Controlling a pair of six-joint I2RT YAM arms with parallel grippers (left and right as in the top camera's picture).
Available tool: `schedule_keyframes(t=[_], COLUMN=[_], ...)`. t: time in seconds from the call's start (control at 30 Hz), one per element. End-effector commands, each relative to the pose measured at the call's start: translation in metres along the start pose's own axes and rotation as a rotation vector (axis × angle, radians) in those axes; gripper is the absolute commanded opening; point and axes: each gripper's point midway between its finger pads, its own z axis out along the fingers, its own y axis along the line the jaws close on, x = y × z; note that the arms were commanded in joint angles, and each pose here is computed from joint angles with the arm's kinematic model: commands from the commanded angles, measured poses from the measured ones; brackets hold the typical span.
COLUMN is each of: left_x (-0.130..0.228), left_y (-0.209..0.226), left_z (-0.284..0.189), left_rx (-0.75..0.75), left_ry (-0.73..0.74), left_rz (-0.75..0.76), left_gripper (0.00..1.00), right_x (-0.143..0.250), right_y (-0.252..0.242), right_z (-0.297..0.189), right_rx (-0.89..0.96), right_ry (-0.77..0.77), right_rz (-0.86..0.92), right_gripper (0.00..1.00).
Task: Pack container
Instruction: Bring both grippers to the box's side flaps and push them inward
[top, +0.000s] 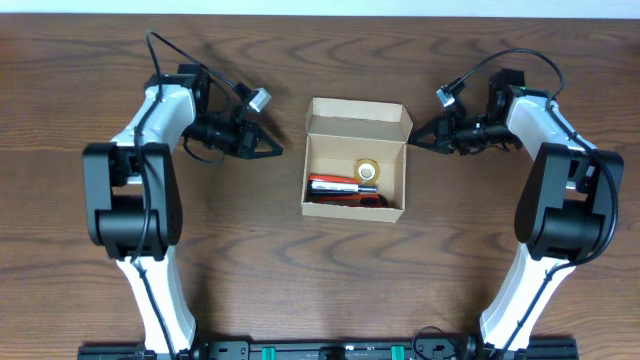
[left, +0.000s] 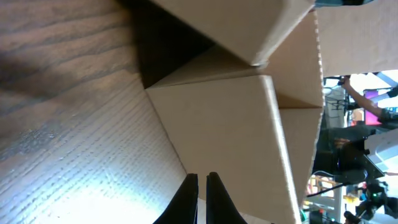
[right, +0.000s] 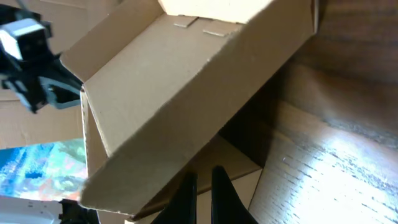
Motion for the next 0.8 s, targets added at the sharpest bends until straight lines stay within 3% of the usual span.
schedule_keyframes(t=[0.0,0.77], left_x=[-0.002,-0.033], left_y=[0.003,0.002], left_z=[0.004,0.026], left_rx=[0.025,-0.001], left_ry=[-0.014,-0.069], left_rz=[-0.027,-0.022], left_gripper=[0.06,0.06], right_x=[-0.001,0.001], right_y=[0.003,-0.026], right_z=[0.004,0.024], right_rx=[-0.03,-0.038], right_ry=[-0.001,0.02], right_rz=[0.001,0.076], right_gripper=[0.01,0.01])
